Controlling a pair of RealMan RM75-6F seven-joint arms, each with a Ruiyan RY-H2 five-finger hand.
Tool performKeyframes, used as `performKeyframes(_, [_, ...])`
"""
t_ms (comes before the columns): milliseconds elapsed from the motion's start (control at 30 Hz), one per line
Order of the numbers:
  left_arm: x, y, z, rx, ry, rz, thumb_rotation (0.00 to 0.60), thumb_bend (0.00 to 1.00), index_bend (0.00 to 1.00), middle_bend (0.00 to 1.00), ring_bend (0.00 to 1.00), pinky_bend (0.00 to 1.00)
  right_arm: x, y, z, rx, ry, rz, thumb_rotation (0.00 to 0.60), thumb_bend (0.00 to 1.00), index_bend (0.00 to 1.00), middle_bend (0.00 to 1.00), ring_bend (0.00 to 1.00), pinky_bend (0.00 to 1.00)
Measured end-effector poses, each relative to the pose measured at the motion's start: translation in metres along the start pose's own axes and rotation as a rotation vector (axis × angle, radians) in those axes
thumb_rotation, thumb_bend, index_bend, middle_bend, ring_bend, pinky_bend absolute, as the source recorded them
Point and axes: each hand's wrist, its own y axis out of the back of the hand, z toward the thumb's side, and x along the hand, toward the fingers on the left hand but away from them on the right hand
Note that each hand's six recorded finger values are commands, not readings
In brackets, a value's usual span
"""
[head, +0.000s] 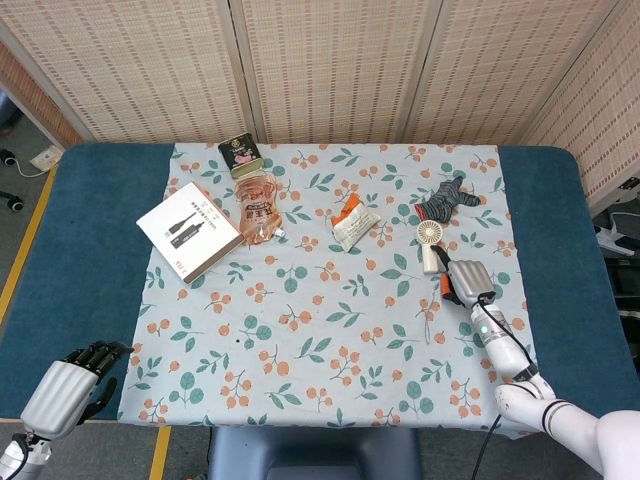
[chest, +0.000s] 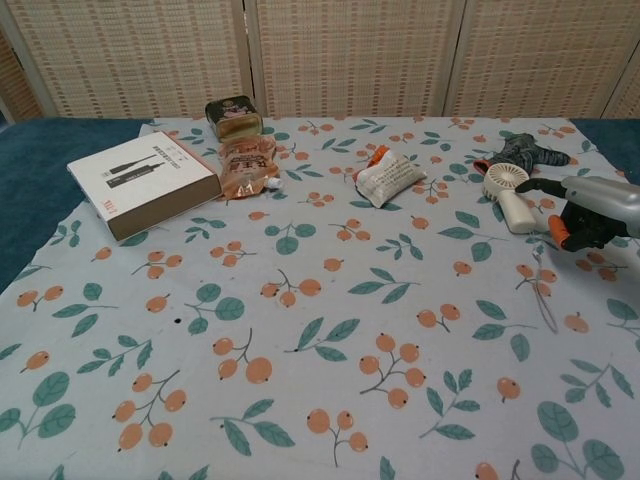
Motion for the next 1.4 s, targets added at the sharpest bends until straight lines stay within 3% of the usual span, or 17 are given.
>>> performKeyframes(733, [0.0, 0.001, 0.0, -0.006, -0.002, 0.006, 0.6, 0.54, 0.24, 0.26, 0.25, 0.48, -0.001, -0.005, -0.001, -0.001, -0.001, 0.009, 0.6, 0.74, 0.08, 0.9, 0.73, 0.67])
performKeyframes(1133, [-0.001, 0.002, -0.001, -0.009, -0.003, 0.01, 0.6, 0.54, 0.24, 0.26, 0.25, 0.49, 0.022, 0.017, 0.013, -0.024, 0.067, -0.066, 0.6, 0.73, 0.12, 0.9, 0.72, 0.67])
performKeyframes(1300, [-0.001, 0.003, -0.001, -0.011, -0.002, 0.013, 0.6, 0.54, 0.24, 0.26, 0.26, 0.48, 0.059, 0.031, 0.011, 0.025, 0.084, -0.136, 0.6, 0.59, 0.15, 0.88, 0.61, 0.62])
performKeyframes(1400, [-0.001, 0.003, 0.0, -0.011, -0.005, 0.015, 0.6, 0.54, 0.24, 0.26, 0.25, 0.49, 0.089, 0.035, -0.003, 0.083, 0.057, -0.178, 0.6, 0.48, 0.15, 0.69, 0.41, 0.55])
